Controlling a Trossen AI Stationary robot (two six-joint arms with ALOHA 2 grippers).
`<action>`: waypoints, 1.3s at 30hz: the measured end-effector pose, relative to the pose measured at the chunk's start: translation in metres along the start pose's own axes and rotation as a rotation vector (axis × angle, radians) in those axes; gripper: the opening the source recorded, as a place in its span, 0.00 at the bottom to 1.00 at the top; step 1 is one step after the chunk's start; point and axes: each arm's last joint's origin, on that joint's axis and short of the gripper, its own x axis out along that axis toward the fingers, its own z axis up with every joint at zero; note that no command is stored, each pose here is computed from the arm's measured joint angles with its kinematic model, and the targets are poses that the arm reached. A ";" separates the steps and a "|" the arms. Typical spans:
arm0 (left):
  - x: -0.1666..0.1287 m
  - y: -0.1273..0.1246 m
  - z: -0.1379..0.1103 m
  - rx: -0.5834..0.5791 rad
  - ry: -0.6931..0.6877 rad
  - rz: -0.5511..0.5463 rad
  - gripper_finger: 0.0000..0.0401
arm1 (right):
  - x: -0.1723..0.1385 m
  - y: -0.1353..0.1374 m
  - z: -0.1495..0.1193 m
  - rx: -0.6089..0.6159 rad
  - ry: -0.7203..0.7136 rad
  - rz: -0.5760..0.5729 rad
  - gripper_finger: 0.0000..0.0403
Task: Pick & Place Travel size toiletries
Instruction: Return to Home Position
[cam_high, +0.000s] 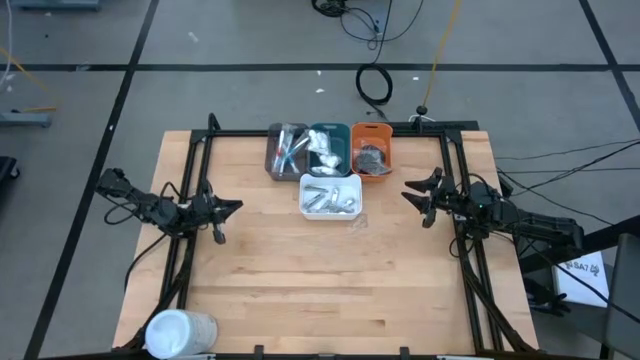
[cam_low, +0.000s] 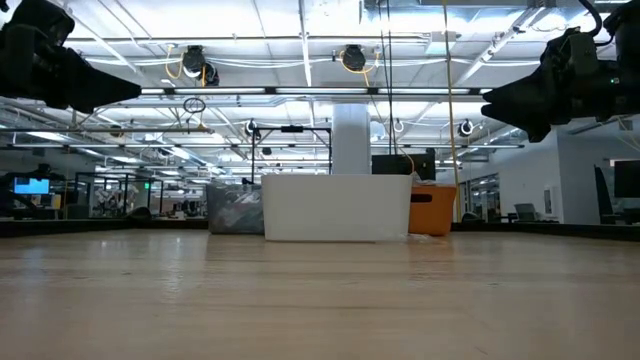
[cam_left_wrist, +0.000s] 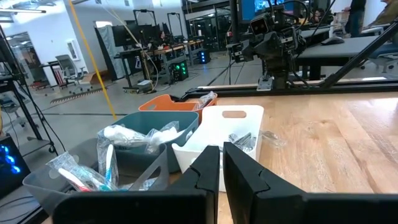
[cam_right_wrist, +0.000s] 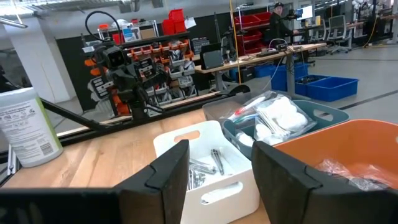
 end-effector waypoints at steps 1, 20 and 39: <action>0.000 0.000 0.000 0.000 0.000 0.000 0.06 | 0.000 0.000 0.000 0.000 0.000 0.000 0.41; 0.000 0.000 0.000 0.000 0.000 0.000 0.06 | 0.000 0.000 0.000 0.000 0.001 0.000 0.40; 0.000 0.000 0.000 0.000 0.000 0.000 0.06 | 0.000 0.000 0.000 0.000 0.001 0.000 0.40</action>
